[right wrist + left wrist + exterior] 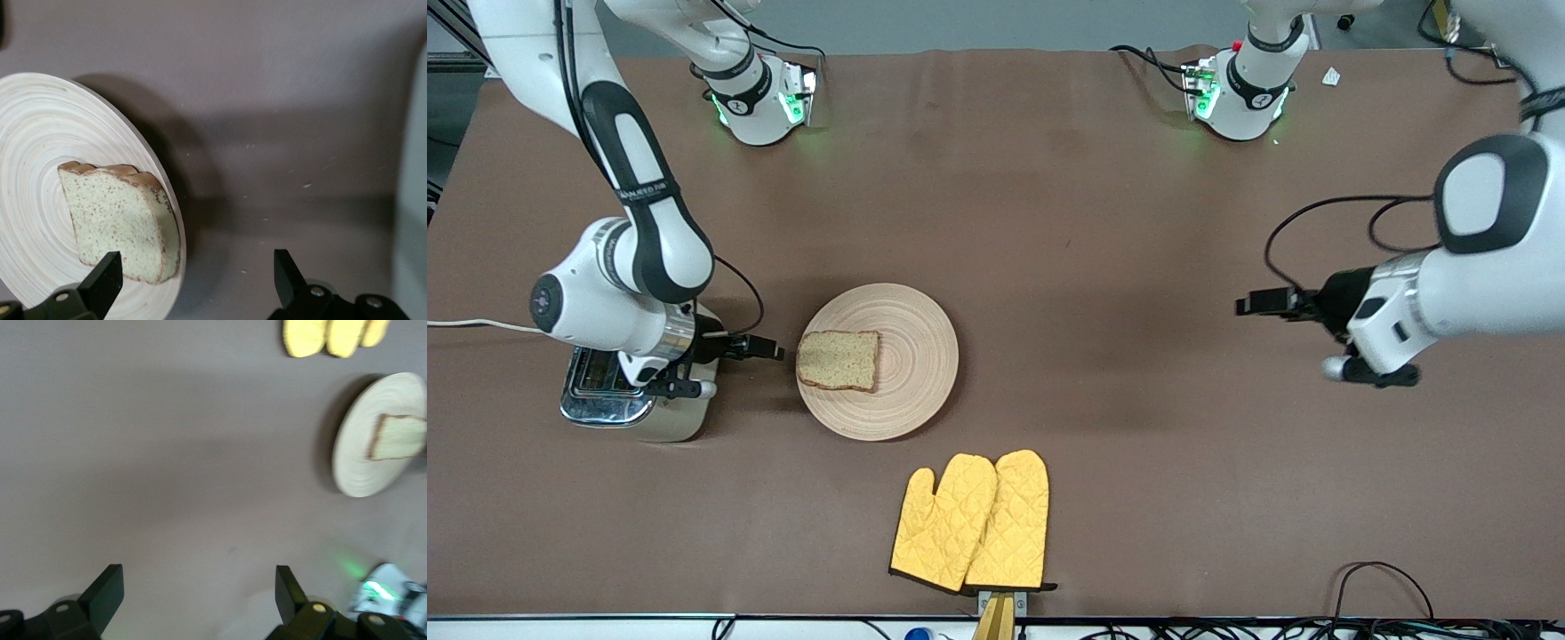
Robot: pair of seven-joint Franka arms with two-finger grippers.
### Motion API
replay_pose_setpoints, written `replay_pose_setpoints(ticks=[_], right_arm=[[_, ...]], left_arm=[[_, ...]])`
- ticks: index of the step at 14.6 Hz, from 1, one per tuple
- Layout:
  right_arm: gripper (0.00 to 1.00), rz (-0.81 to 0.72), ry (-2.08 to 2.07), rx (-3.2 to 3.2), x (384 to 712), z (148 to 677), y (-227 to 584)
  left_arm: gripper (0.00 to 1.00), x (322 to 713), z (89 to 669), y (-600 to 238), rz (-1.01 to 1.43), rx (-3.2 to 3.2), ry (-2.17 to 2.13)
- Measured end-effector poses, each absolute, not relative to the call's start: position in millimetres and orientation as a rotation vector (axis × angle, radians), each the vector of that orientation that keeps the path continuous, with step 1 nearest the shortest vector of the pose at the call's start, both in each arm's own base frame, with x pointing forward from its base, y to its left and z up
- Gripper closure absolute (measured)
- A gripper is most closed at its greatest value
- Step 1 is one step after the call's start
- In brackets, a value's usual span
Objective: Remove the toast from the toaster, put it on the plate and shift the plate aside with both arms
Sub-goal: 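Open the right gripper while the left gripper reaches toward the plate, then retract the right gripper while the left gripper grips the plate rim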
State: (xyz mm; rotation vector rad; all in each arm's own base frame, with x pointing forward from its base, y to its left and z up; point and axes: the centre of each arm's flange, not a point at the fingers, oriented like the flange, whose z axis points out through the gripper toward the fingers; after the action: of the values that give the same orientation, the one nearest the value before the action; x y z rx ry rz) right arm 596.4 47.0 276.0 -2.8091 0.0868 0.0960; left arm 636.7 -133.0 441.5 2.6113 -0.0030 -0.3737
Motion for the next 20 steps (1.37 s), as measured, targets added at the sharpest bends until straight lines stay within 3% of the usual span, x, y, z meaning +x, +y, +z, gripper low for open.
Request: replay_pose_setpoints(ticks=[6,10,16,20], right_arm=[[0.0,0.085,-0.022,-2.93,592.7,415.7,19.7],[0.0,0.087,-0.076,-3.066,584.5,513.7,-10.3],[0.0,0.043,-0.026,-3.148,573.9,601.4,-46.7],[0.0,0.044,-0.019,-3.15,570.8,616.1,-48.9]], left_arm=[[0.02,654.1,300.9,-244.1,-0.396,2.365,0.158],[0.02,624.3,210.3,-338.6,-0.395,2.211,0.162],[0.02,592.7,166.3,-426.3,-0.306,2.114,0.123],[0.02,576.4,144.2,-480.8,-0.246,2.107,0.15]])
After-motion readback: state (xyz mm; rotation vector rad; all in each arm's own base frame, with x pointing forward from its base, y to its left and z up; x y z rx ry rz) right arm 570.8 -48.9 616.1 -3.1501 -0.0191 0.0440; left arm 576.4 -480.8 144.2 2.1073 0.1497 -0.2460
